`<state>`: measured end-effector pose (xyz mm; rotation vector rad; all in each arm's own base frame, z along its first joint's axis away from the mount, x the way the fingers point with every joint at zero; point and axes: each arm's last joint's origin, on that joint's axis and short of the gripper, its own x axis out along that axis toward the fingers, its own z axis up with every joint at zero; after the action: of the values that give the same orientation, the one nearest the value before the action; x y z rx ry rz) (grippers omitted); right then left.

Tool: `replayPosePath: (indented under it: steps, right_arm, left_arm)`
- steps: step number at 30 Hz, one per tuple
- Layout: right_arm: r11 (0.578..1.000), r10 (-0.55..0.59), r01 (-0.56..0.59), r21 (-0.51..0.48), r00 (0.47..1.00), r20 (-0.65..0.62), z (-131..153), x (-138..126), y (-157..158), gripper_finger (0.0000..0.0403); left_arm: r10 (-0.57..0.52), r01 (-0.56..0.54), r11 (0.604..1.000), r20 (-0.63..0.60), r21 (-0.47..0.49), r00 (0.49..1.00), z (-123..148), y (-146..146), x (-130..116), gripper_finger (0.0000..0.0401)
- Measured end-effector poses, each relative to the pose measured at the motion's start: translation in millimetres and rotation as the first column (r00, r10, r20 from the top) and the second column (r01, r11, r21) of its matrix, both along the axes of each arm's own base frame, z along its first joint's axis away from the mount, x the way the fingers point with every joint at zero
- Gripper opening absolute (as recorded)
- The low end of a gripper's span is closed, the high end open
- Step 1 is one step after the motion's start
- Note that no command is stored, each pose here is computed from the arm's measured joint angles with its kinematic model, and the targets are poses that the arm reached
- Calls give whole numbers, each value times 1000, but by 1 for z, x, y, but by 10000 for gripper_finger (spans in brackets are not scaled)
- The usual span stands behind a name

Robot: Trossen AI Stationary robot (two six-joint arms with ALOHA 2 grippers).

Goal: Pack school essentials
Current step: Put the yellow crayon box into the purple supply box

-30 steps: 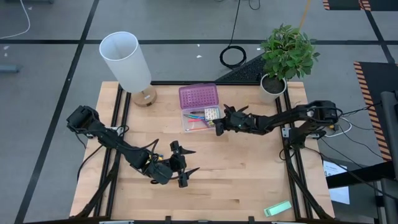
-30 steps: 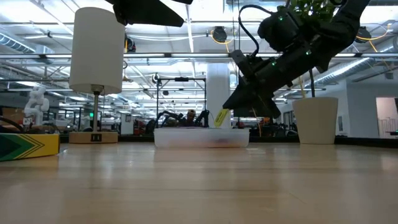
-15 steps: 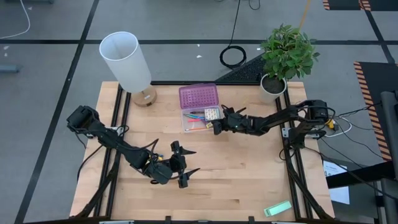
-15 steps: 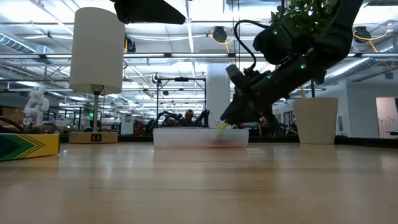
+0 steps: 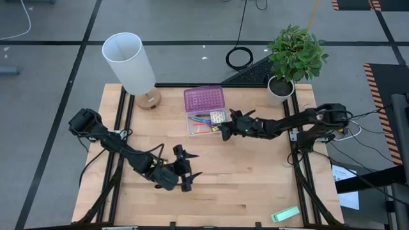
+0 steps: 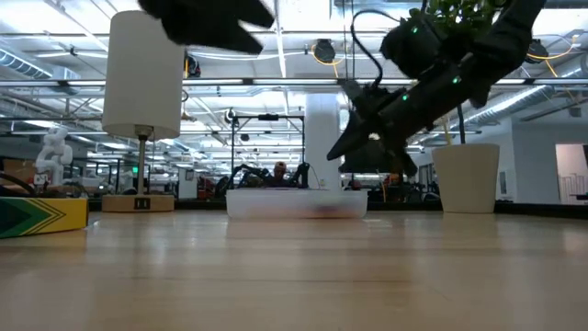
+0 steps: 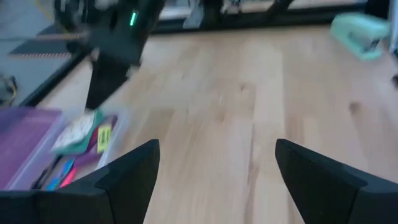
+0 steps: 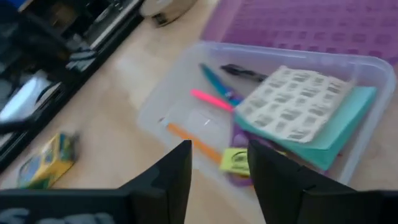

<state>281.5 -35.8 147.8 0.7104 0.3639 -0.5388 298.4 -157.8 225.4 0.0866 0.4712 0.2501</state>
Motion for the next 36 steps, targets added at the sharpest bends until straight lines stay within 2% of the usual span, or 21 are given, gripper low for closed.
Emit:
replayPosePath:
  steps: [6, 10, 15, 20, 26, 31, 34, 36]
  right_arm:
    - [986, 134, -135, -97, 991, -10, 26, -10, 23, 150]
    - [969, 204, -206, -139, 979, -24, 41, -21, 36, 150]
    - [953, 247, -252, -170, 968, -48, 56, -36, 43, 150]
    - [941, 271, -275, -196, 961, -46, 66, -45, 45, 151]
    - [935, 282, -283, -212, 959, -36, 69, -46, 46, 151]
    - [935, 282, -284, -211, 959, -38, 69, -46, 46, 151]
    - [935, 283, -284, -211, 959, -37, 69, -46, 46, 151]
    - [935, 283, -284, -211, 959, -36, 69, -46, 46, 151]
  left_arm:
    - [102, -110, 993, -131, -54, 986, -15, 7, -11, 324]
    - [215, -247, 959, -213, -138, 953, -24, 11, -23, 324]
    - [347, -429, 875, -326, -225, 879, -33, 14, -40, 324]
    - [470, -585, 779, -408, -227, 783, -38, 16, -59, 324]
    - [487, -613, 752, -422, -242, 765, -39, 5, -72, 324]
    - [536, -683, 674, -450, -281, 714, -39, -5, -88, 324]
    - [593, -736, 627, -456, -256, 664, -39, -7, -101, 324]
    - [610, -754, 612, -464, -240, 643, -39, -8, -107, 324]
